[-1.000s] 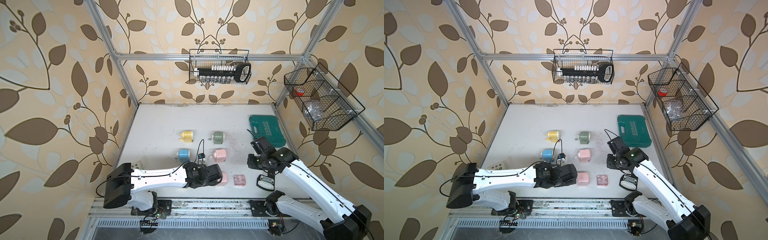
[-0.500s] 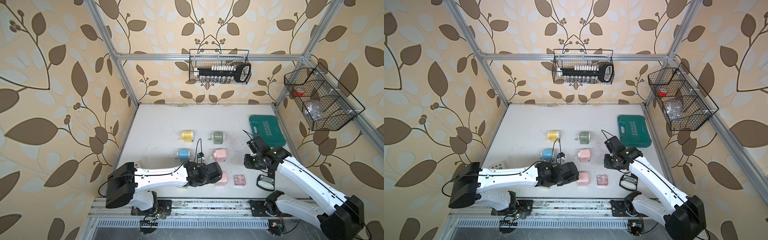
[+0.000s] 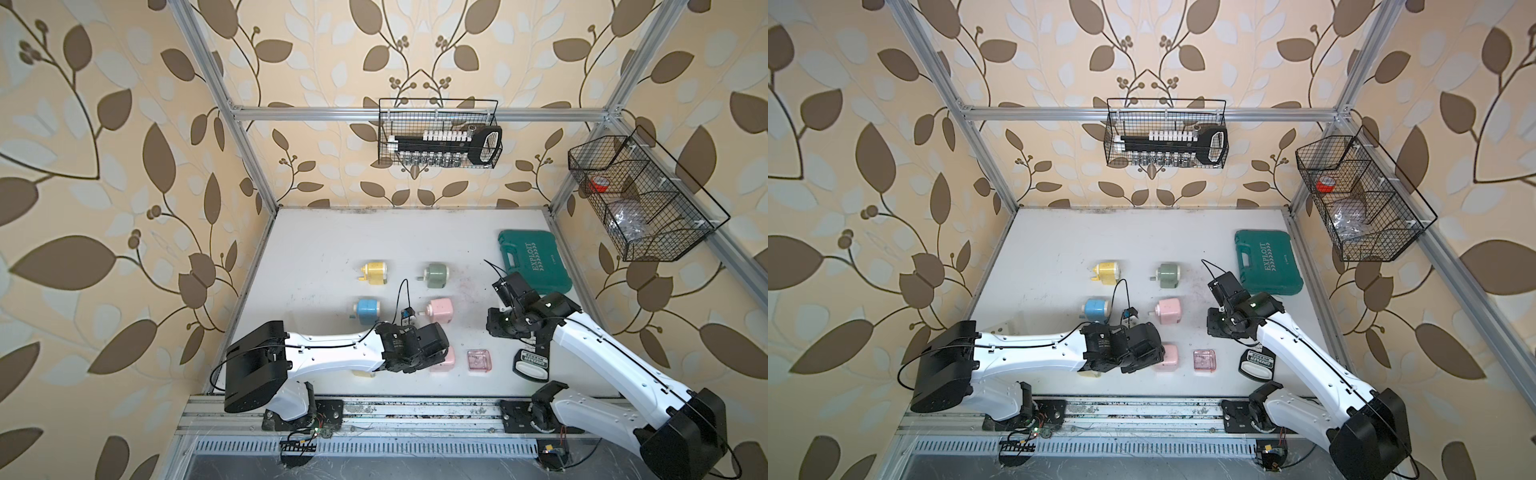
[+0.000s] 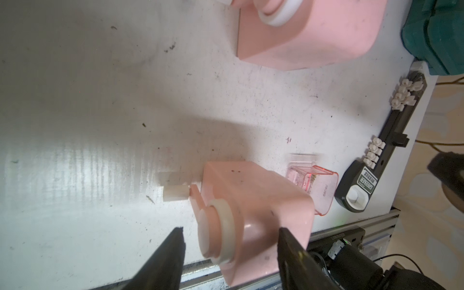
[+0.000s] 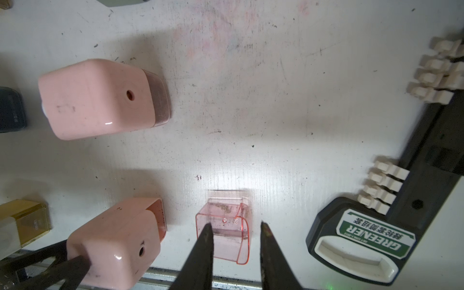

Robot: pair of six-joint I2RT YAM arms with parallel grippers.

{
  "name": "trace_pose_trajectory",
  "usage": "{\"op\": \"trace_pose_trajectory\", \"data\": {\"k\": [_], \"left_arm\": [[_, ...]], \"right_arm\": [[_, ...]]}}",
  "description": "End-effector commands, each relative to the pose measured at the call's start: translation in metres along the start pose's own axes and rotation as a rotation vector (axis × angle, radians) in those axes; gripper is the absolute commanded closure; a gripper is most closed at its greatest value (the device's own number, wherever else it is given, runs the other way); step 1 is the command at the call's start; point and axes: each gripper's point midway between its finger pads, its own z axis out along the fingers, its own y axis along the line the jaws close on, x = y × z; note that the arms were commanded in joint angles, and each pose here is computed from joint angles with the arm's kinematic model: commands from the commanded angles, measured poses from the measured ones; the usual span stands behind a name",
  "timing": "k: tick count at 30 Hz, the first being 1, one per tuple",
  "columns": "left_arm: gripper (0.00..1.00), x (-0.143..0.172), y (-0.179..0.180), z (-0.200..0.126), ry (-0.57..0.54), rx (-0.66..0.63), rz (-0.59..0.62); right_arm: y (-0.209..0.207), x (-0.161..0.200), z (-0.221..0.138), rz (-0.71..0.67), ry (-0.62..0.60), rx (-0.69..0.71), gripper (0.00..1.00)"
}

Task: Put the tray back into the pencil sharpener
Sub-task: Adjust the pencil sharpener at the center of the board.

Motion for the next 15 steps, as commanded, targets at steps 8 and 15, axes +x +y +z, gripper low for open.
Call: {"op": "trace_pose_trajectory", "data": {"k": [8, 15], "left_arm": [[0.42, 0.004, 0.009, 0.004, 0.025, 0.002, -0.018], [0.42, 0.006, 0.016, 0.005, 0.03, -0.004, -0.024]], "right_arm": [[-0.002, 0.012, 0.009, -0.006, 0.055, 0.022, 0.71], [-0.006, 0.026, 0.015, 0.022, 0.106, 0.054, 0.71]]}}
